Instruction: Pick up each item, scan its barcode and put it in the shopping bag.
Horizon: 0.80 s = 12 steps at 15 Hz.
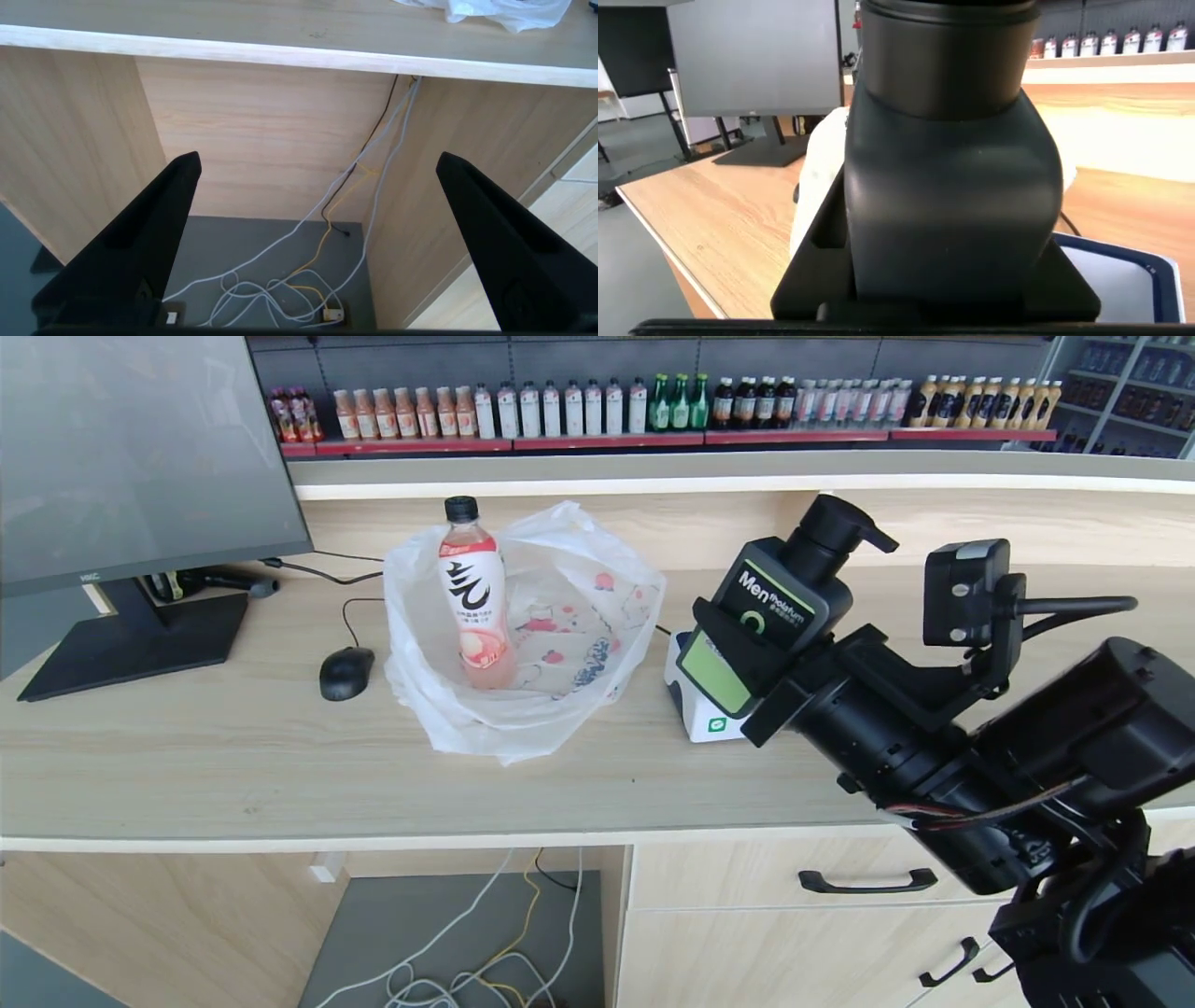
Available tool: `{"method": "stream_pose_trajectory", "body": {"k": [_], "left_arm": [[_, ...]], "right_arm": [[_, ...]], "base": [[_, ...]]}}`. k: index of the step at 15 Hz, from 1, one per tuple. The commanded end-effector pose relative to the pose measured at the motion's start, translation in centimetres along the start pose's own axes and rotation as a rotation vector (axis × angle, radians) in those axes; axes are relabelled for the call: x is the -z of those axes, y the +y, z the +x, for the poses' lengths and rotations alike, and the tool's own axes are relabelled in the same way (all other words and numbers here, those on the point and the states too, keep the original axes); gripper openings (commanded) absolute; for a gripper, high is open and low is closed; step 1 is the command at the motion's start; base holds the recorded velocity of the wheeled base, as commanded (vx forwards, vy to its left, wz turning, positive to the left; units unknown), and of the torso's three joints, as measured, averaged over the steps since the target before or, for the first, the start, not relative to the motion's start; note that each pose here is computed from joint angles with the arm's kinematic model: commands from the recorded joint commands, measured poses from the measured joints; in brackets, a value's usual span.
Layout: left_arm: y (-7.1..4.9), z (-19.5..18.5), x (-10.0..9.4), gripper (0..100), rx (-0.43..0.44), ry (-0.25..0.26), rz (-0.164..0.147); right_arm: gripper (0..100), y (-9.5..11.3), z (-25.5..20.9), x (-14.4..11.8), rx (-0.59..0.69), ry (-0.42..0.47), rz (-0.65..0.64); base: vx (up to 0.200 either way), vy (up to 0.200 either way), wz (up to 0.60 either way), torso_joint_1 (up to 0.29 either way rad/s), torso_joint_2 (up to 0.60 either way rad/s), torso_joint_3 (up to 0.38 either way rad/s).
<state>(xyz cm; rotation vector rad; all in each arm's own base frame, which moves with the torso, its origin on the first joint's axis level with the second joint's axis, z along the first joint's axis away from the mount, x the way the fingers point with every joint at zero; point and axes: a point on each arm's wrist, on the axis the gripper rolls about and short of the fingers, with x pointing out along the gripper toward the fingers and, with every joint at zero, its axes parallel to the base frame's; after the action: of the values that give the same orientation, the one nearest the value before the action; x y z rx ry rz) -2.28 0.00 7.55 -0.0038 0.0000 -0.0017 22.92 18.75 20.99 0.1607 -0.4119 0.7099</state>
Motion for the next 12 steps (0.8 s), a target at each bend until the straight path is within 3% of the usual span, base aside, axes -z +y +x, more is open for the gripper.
{"method": "stream_pose_trajectory", "body": {"k": [1,4,10,12], "left_arm": [[0.0,0.0,0.0,100,0.0,0.0,-0.001],[0.0,0.0,0.0,100,-0.002,0.0,-0.002],[0.0,0.0,0.0,100,-0.002,0.0,-0.002],[0.0,0.0,0.0,100,0.0,0.0,0.002]], "right_arm": [[0,0.0,-0.5,0.7,0.001,0.034,-0.001],[0,0.1,-2.0,1.6,0.001,0.102,-0.005],[0,0.0,-2.8,0.3,0.004,0.076,-0.022],[0,0.0,-3.2,-0.1,0.01,0.068,-0.024]], "base": [[0.0,0.2,0.0,-0.002,0.0,0.007],[0.0,0.2,0.0,0.004,0.0,-0.001],[0.0,0.2,0.0,-0.002,0.0,0.005],[0.0,0.0,0.0,0.0,0.0,0.0]]}}
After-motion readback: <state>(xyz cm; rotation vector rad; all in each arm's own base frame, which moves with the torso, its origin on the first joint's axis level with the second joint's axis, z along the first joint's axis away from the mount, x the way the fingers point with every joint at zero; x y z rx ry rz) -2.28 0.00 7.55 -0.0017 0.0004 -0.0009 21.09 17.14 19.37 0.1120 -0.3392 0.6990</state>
